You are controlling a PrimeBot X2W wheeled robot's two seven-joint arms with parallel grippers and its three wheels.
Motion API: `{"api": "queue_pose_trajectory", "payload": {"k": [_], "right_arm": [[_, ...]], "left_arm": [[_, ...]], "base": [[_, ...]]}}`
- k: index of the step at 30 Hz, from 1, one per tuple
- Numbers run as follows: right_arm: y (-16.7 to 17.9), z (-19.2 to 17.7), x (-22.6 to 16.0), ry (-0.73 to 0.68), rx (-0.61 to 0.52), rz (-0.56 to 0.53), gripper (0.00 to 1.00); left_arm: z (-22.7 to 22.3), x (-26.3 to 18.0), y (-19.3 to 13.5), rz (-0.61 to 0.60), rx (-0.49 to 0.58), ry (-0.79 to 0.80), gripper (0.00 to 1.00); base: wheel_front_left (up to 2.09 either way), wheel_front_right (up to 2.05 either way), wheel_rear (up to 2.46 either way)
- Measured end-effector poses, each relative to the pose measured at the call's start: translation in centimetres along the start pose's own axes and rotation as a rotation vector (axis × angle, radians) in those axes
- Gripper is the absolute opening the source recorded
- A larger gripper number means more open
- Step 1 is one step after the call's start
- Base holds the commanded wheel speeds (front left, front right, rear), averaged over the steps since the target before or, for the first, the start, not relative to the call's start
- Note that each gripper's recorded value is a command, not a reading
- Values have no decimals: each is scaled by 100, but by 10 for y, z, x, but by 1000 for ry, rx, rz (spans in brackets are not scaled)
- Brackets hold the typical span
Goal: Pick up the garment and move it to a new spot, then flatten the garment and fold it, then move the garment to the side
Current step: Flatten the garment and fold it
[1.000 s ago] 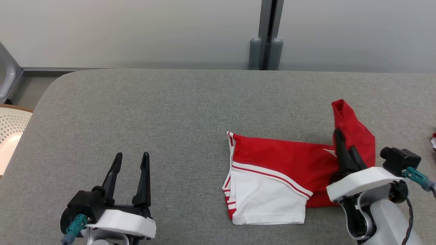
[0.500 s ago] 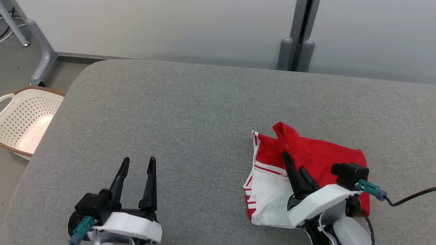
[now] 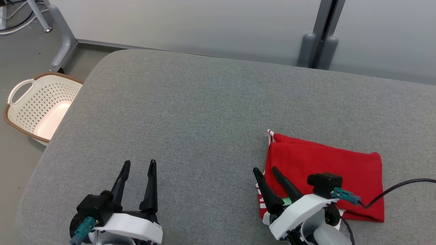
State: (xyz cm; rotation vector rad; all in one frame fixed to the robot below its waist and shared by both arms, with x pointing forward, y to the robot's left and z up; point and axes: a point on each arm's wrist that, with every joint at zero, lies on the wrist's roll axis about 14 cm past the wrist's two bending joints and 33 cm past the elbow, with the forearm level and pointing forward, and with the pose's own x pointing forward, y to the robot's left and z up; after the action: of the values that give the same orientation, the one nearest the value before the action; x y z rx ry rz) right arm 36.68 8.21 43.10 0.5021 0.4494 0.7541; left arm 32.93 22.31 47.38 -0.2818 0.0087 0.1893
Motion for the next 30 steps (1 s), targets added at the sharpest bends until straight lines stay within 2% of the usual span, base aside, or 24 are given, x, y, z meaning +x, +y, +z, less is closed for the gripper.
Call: {"api": "queue_pose_trajectory", "payload": {"k": [3, 6, 8, 11, 15, 18, 22, 30], "right_arm": [[-8, 17, 2, -62, -14, -22, 100], [-18, 38, 0, -122, -73, -47, 100], [-28, 54, -5, -159, -149, -63, 100], [-52, 79, -21, -201, -329, -107, 100], [-83, 109, -50, -268, -424, -201, 100], [-101, 133, -77, -340, -459, -279, 100], [-110, 145, -101, -393, -495, -339, 100], [-120, 136, -139, -452, -464, -461, 100]], "left_arm": [[3, 2, -3, -8, -2, -10, 100], [10, 6, -10, -30, -5, -32, 100], [14, 9, -15, -46, -8, -46, 100], [18, 14, -23, -70, -15, -59, 100], [25, 22, -38, -113, -31, -81, 100], [27, 25, -48, -143, -35, -90, 100], [28, 28, -57, -168, -37, -91, 100], [23, 29, -72, -210, -46, -78, 100]], "base": [[0, 0, 0], [0, 0, 0], [0, 0, 0], [0, 0, 0], [0, 0, 0], [0, 0, 0], [0, 0, 0], [0, 0, 0]]}}
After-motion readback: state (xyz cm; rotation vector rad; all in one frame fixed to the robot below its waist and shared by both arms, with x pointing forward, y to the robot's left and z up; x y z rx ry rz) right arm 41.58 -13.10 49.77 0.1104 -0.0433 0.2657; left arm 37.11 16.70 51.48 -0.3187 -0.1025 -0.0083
